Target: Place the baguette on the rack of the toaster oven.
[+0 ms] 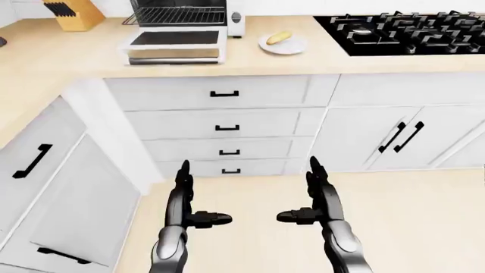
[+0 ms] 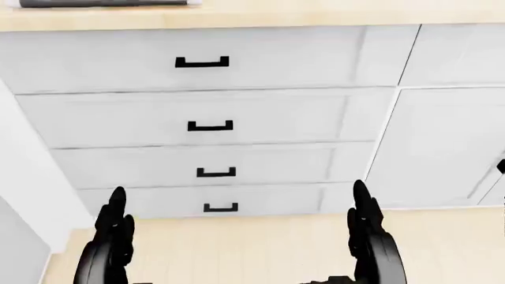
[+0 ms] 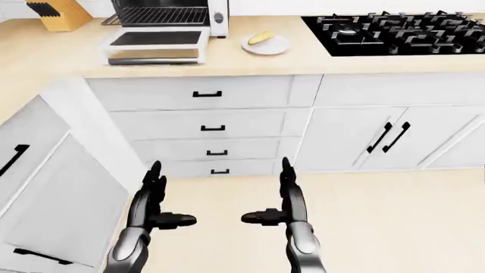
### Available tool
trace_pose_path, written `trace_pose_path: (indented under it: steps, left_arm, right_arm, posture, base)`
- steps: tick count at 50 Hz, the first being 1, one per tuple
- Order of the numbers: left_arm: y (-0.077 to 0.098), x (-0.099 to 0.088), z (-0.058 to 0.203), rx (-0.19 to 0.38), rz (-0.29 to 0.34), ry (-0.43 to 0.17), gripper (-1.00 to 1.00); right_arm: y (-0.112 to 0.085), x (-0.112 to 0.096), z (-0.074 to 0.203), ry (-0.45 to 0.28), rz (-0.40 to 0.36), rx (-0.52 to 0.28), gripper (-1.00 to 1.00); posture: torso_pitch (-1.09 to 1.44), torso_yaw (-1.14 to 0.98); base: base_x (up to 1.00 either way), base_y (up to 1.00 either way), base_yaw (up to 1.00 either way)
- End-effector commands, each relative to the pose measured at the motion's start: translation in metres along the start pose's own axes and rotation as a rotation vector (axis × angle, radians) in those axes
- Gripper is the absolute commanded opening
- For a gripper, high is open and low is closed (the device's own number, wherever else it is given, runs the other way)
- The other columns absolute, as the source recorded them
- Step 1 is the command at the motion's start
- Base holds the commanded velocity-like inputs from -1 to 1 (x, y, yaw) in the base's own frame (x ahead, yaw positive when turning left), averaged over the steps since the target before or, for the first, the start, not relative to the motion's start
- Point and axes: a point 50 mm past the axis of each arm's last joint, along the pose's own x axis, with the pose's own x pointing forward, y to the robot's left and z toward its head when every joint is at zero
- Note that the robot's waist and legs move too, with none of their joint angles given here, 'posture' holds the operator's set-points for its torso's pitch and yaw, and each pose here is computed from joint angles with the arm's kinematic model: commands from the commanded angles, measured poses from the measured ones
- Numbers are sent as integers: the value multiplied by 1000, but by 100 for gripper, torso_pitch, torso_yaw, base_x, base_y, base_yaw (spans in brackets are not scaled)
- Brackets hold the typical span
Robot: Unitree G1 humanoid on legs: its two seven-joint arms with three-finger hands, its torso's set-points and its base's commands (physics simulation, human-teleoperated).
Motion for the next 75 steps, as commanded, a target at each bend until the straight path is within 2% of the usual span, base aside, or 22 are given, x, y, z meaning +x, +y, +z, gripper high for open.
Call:
trace_pose_path:
  steps: [1,4,6,8,11,16,17,19,25,27,28,29,31,37,43,46,48,53,62,75]
  left_arm:
    - [0,-1,50,-4,-1,-195,100]
    - [2,-6,62,6,0,-205,100]
    - [0,-8,74,25,-11,-220,100]
    - [1,-9,90,23,-3,-247,100]
    - [-1,-7,115,46,-15,-292,100]
    - [6,-6,169,102,7,-389,100]
    - [7,-6,180,114,6,-409,100]
    - [10,-8,199,117,13,-449,100]
    - [24,-12,226,122,56,-501,100]
    - [27,-15,233,126,63,-519,100]
    - [29,-17,238,126,69,-532,100]
    - [31,-20,242,151,83,-538,100]
    - [34,-28,250,140,88,-556,100]
    - [38,-34,267,160,109,-587,100]
    - [40,-22,284,157,102,-607,100]
    - [43,-21,298,172,110,-629,100]
    - [46,-21,304,163,122,-638,100]
    - [48,-24,306,167,129,-648,100]
    - [51,-36,308,165,155,-661,100]
    - [55,-40,306,158,172,-667,100]
  right_arm:
    - [0,2,56,-211,-23,-32,100]
    - [3,0,76,-252,-9,-36,100]
    - [7,1,85,-255,17,-84,100]
    - [7,1,96,-271,22,-99,100]
    - [6,0,118,-295,24,-140,100]
    - [4,-4,159,-349,29,-190,100]
    - [1,-7,173,-390,20,-195,100]
    - [1,-10,192,-427,32,-241,100]
    - [1,-16,232,-495,35,-293,100]
    - [1,-15,238,-505,35,-297,100]
    - [1,-15,243,-513,35,-303,100]
    - [1,-16,247,-520,34,-310,100]
    - [0,-21,258,-551,25,-300,100]
    - [-2,-28,278,-595,15,-311,100]
    - [-2,-11,296,-626,20,-299,100]
    - [0,-8,306,-642,29,-300,100]
    - [1,-8,315,-662,34,-297,100]
    - [4,-12,319,-682,36,-285,100]
    - [10,-12,309,-688,51,-259,100]
    - [14,-12,311,-686,64,-274,100]
  posture:
    - [0,0]
    - [0,0]
    - [0,0]
    - [0,0]
    - [0,0]
    - [0,0]
    - [0,0]
    - [0,0]
    - [0,0]
    - [0,0]
    - [0,0]
    - [0,0]
    - [0,0]
    - [0,0]
    - [0,0]
    - [0,0]
    - [0,0]
    - [0,0]
    - [0,0]
    - [0,0]
  base:
    - [0,0,0]
    - [0,0,0]
    - [0,0,0]
    - [0,0,0]
    - [0,0,0]
    - [0,0,0]
    - [0,0,0]
    - [0,0,0]
    - [12,0,0]
    - [25,0,0]
    - [26,0,0]
    - [25,0,0]
    - [25,0,0]
    - [26,0,0]
    - [26,0,0]
    - [27,0,0]
    - [27,0,0]
    - [27,0,0]
    - [27,0,0]
    - [27,0,0]
